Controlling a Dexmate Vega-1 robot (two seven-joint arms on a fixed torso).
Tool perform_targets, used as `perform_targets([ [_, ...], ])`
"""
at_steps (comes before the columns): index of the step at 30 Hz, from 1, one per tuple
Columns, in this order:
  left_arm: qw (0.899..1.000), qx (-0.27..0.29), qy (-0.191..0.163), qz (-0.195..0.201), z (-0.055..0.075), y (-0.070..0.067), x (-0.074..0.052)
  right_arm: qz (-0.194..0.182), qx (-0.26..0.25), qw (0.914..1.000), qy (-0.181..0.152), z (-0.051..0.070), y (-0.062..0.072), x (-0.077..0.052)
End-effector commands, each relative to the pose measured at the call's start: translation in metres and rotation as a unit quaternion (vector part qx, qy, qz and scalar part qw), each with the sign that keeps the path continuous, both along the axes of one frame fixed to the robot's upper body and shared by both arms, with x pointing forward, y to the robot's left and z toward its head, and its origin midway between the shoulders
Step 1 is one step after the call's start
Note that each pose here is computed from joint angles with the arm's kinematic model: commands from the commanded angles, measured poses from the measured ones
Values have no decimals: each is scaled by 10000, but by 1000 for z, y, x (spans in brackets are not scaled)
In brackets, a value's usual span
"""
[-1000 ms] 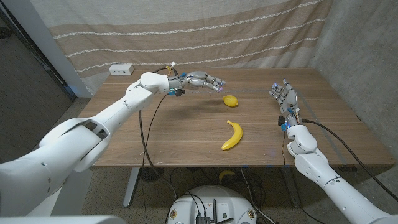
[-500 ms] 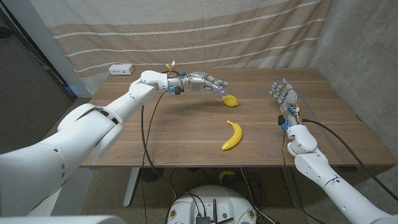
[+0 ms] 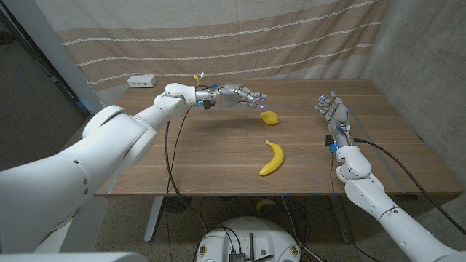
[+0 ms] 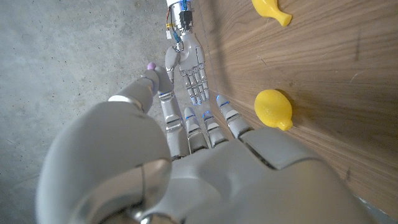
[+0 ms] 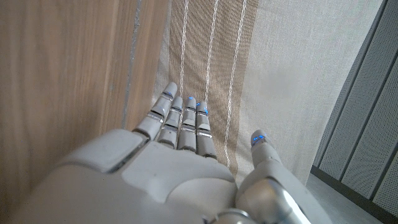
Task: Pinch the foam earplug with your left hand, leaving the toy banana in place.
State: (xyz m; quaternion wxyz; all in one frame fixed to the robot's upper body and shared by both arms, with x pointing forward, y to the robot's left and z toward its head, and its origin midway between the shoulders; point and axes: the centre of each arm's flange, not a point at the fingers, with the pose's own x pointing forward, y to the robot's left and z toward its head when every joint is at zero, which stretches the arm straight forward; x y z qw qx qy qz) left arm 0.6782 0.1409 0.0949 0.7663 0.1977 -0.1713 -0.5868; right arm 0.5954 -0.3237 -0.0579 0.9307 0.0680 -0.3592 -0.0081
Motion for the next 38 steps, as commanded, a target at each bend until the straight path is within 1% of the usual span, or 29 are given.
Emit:
perform_targets([
  [1,9991,-36,409,-143,-1,-6,-1,-10,9,10000,-6,-1,1,-1],
  [10,9986,-15,443,-286,0,-9,-4,2,11,10000,-17,-2,0,-2],
  [16,9982,-35,501,-336,-2,-10,-4,16,15,10000,-10,-3,1,-3],
  [21,9975,-92,519,-474,-5,-10,-7,31,5,10000,-19,-3,2,-3],
  [31,9957,-91,472,-787,-10,-6,-15,125,-33,9999,-15,-4,6,-3],
  [38,9944,-1,458,-950,-15,-3,-20,124,-109,9999,-26,-3,7,-9],
])
